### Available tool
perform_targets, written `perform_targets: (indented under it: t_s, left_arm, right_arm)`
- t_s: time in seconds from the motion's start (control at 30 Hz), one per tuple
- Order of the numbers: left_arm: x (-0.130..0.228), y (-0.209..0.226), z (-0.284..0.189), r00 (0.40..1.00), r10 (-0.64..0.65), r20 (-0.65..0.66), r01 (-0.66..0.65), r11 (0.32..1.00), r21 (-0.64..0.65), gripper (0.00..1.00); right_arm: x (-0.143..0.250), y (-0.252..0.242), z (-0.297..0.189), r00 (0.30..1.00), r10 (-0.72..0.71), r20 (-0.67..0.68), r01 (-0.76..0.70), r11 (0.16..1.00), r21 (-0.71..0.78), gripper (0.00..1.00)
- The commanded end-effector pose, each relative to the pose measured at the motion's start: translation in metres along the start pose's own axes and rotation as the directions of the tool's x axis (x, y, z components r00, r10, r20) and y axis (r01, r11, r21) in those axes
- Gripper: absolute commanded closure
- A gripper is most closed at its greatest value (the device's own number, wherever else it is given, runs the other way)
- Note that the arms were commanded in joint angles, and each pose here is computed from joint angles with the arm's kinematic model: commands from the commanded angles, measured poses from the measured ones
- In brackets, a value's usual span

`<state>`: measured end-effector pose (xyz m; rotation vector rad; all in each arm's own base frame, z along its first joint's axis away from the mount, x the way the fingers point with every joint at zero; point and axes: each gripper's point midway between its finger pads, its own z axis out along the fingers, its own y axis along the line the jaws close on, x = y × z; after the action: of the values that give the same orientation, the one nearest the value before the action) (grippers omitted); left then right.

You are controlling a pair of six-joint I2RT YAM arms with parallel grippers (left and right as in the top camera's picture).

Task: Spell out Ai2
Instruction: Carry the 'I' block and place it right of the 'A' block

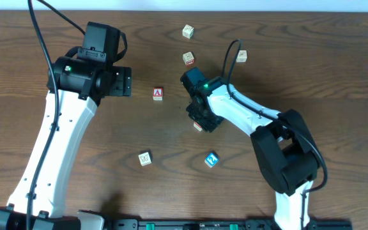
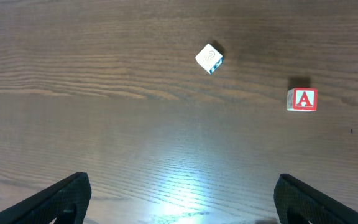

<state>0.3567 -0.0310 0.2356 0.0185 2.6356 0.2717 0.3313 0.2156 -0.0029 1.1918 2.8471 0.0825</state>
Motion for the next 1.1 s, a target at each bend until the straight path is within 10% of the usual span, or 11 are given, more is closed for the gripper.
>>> perform_targets:
  t_s: [0.0,0.43,1.07]
  left_arm:
    - [0.001,0.000,0.002,1.000,0.010,-0.005,-0.010,1.000,0.001,0.05]
    - [0.000,0.000,0.002,1.000,0.008,-0.001,-0.008,1.000,0.002,0.05]
    - [-0.010,-0.001,0.002,0.999,-0.004,0.037,0.004,1.000,0.008,0.05]
  right_arm:
    - [-0.007,-0.003,0.008,0.999,-0.040,0.025,0.040,0.999,0.016,0.74]
    - [-0.036,0.014,0.006,0.900,-0.410,0.147,0.414,0.910,0.006,0.69]
    - [-0.072,0.060,-0.032,0.798,-0.547,0.254,0.556,0.830,0.043,0.71]
